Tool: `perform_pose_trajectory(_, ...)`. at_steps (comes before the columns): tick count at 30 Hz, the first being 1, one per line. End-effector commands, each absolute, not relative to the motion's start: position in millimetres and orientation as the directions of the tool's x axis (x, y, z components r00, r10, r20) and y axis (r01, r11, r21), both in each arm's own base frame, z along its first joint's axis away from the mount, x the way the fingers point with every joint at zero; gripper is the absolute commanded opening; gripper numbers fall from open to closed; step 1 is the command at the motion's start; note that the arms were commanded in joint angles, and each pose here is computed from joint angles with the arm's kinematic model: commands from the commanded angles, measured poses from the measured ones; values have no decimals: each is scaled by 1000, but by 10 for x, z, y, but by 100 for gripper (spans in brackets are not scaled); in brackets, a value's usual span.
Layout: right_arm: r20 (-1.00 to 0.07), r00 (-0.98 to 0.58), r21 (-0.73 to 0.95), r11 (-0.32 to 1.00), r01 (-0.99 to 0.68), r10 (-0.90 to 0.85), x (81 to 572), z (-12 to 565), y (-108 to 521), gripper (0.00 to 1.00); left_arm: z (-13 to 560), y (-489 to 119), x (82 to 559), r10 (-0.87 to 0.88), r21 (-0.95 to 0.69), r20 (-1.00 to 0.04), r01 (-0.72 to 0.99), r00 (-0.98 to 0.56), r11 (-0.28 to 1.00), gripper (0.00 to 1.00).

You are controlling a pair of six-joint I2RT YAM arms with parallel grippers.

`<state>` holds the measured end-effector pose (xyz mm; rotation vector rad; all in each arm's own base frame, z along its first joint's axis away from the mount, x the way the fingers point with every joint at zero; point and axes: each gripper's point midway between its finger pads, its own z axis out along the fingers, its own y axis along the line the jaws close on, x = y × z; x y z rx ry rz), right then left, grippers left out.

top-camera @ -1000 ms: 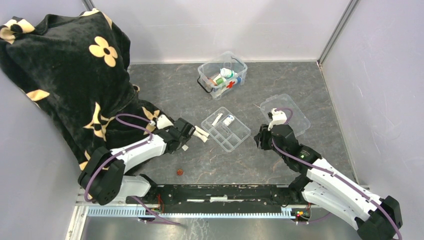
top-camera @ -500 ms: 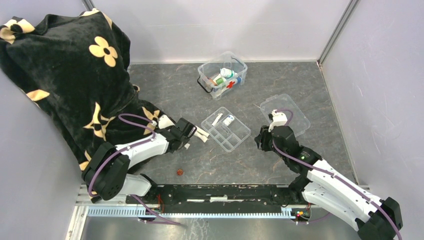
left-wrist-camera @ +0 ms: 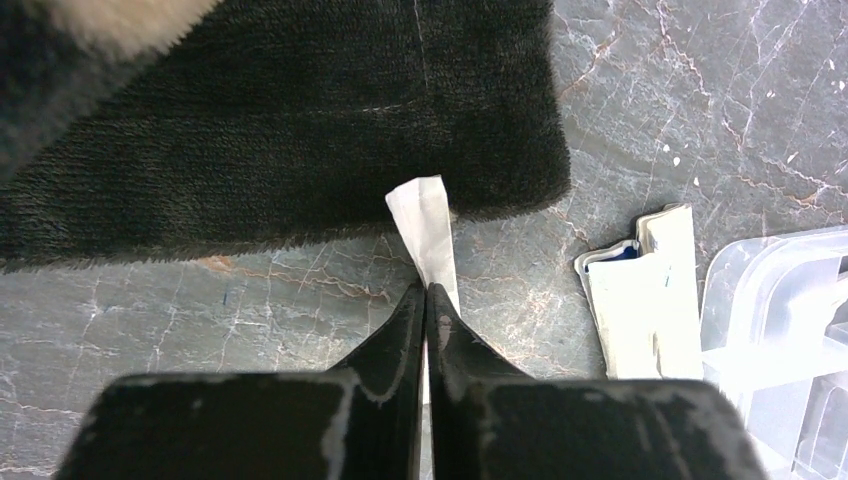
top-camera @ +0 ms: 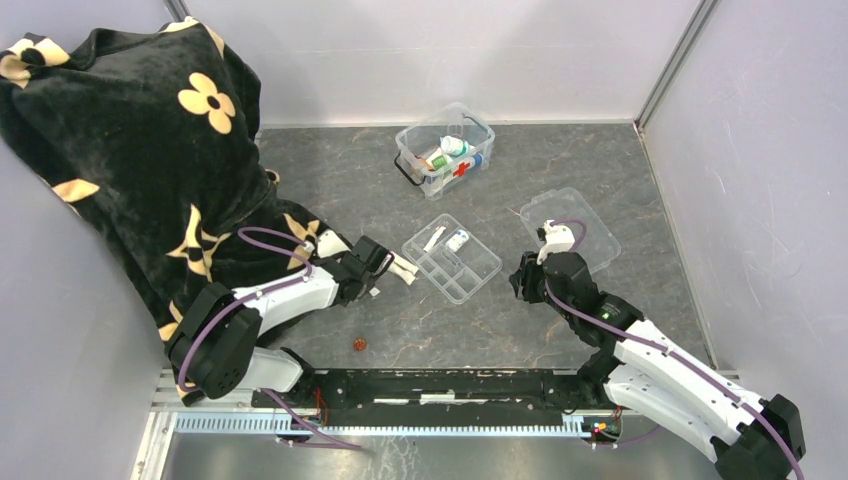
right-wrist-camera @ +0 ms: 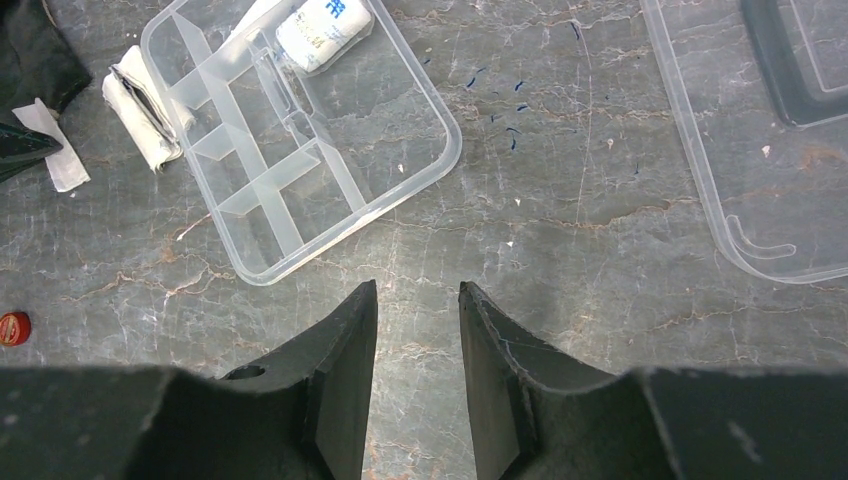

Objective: Organize the medicine kit

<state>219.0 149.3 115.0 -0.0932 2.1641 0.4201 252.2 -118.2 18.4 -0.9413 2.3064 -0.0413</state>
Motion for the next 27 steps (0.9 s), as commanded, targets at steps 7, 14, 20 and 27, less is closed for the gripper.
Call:
perform_pose_trajectory(7, -808, -580, 275, 936, -218, 102, 2182, 1176, 1482, 42, 537, -1132, 2690, -526, -209, -641, -531, -559, 821, 2)
perform_pose_trajectory(14, -823, -558, 267, 938, -223, 102, 2152, 1225, 1424, 43, 1067, -1549, 3036, -194, -109, -682, -165, -705, 980, 2)
perform_pose_trajectory(20, -827, -560, 211, 948, -238, 44, 2089, 1164, 1327, 43, 1343, -1898, 3279, 57, -48, -701, 127, -711, 991, 2)
perform_pose_trajectory(27, -836, -547, 214, 944, -250, 44, 2044, 1217, 1297, 44, 1416, -2395, 3588, 355, 33, -717, 480, -600, 877, 2)
